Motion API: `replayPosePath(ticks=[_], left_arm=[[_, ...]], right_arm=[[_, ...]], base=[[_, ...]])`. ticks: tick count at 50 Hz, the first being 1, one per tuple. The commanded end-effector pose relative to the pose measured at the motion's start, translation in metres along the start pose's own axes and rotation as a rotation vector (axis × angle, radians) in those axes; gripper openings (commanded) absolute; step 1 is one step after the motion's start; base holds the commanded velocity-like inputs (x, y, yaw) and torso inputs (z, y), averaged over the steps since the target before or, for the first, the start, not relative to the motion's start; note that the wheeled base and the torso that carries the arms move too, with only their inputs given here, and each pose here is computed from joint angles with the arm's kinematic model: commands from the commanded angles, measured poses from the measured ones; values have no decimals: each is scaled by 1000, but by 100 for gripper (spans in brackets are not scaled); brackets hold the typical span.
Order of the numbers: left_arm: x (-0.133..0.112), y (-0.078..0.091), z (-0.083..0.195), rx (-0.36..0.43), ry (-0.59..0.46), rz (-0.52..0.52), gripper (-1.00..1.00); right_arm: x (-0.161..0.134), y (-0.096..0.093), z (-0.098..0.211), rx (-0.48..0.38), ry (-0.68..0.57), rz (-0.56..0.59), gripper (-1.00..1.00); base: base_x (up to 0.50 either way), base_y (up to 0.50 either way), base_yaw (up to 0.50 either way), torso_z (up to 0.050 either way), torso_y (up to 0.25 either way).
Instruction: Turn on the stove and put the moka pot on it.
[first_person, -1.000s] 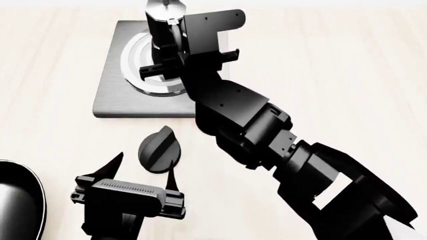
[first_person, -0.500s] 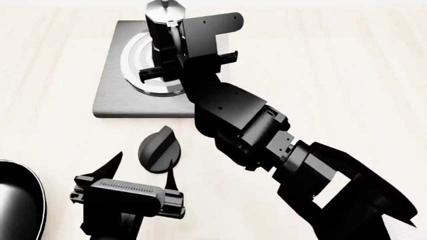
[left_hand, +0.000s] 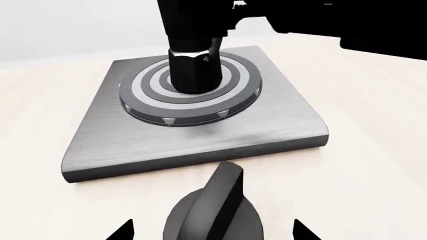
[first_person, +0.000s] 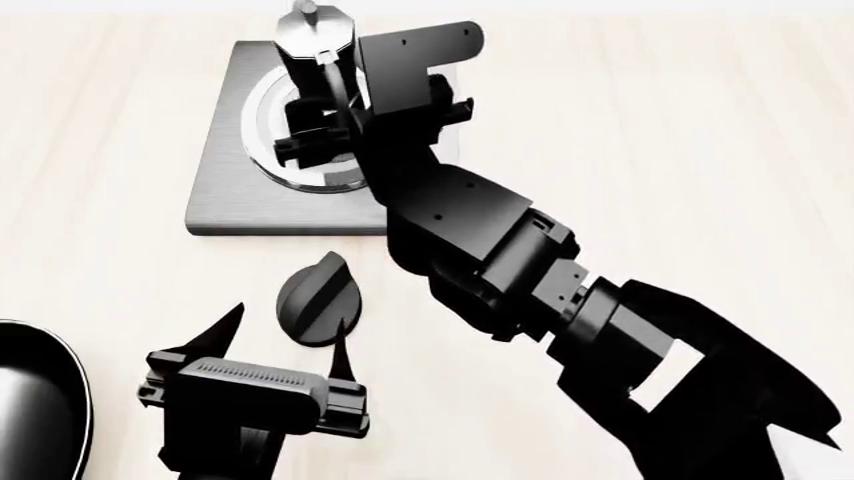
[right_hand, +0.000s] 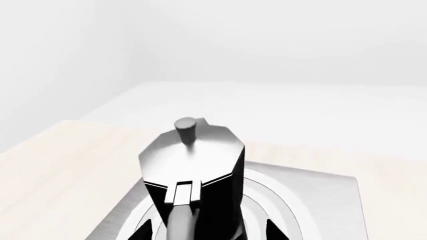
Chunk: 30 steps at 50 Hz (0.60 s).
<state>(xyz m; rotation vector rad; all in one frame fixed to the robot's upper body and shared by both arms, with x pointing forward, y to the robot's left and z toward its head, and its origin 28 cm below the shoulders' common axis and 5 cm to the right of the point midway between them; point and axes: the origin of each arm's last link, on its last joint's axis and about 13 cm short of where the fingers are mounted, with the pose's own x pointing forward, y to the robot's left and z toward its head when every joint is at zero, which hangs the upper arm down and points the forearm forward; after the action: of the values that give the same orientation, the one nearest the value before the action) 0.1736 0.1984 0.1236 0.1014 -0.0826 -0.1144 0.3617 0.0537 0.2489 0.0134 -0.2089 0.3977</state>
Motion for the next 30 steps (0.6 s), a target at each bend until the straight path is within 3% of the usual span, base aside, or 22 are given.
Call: replayPosePath(ticks=[1, 16, 30], left_arm=[[2, 1, 1, -11, -6, -9, 100], [2, 1, 0, -10, -6, -11, 100], [2, -1, 0, -5, -3, -16, 100]], right_arm=[[0, 5, 6, 3, -25, 33, 100], [-4, 4, 3, 3, -25, 31, 100], [-27, -8, 13, 3, -70, 29, 100]], base=[[0, 0, 0, 0, 0], [0, 0, 0, 0, 0], [0, 0, 0, 0, 0]])
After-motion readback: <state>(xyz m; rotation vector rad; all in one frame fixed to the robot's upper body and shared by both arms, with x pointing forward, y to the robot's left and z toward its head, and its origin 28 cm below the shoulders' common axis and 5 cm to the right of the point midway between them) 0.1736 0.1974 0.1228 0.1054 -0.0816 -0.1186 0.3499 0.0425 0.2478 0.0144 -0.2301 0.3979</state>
